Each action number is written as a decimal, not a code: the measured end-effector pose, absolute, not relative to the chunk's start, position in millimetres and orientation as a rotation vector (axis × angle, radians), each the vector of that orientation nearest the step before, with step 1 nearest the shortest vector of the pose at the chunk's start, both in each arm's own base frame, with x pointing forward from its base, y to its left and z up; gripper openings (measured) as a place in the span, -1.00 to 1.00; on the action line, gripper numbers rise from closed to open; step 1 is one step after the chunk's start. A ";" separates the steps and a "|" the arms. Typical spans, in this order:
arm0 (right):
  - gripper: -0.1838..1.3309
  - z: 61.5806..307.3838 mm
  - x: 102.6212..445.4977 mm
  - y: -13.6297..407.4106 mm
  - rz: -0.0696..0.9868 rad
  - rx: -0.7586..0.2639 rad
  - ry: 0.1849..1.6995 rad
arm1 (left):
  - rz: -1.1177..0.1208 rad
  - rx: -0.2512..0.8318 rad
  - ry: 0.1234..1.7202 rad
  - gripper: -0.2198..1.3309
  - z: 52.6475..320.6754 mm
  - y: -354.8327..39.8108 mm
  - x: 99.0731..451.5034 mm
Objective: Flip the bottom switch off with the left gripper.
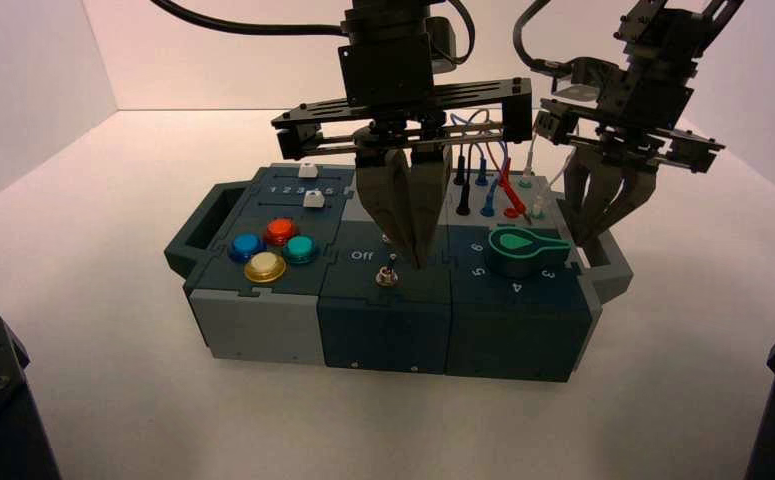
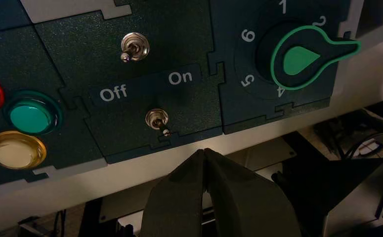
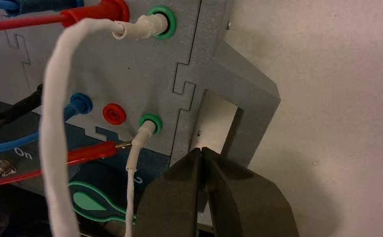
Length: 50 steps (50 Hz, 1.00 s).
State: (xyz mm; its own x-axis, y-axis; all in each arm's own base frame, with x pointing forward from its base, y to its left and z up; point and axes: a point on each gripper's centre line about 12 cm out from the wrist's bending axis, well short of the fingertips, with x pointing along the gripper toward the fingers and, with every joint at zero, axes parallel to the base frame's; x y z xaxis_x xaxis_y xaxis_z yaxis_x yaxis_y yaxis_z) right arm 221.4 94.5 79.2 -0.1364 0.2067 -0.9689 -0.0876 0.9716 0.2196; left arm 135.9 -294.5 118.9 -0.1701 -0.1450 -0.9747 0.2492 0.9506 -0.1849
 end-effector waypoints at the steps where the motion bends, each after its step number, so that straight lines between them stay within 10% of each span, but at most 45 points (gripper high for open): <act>1: -0.95 78.9 221.0 94.0 0.253 0.092 1.691 | -0.347 0.082 1.708 -0.93 118.3 -294.3 135.9; 50: -0.95 78.5 219.5 94.3 0.257 0.090 1.696 | -0.324 0.109 1.720 -0.93 106.1 -292.1 143.0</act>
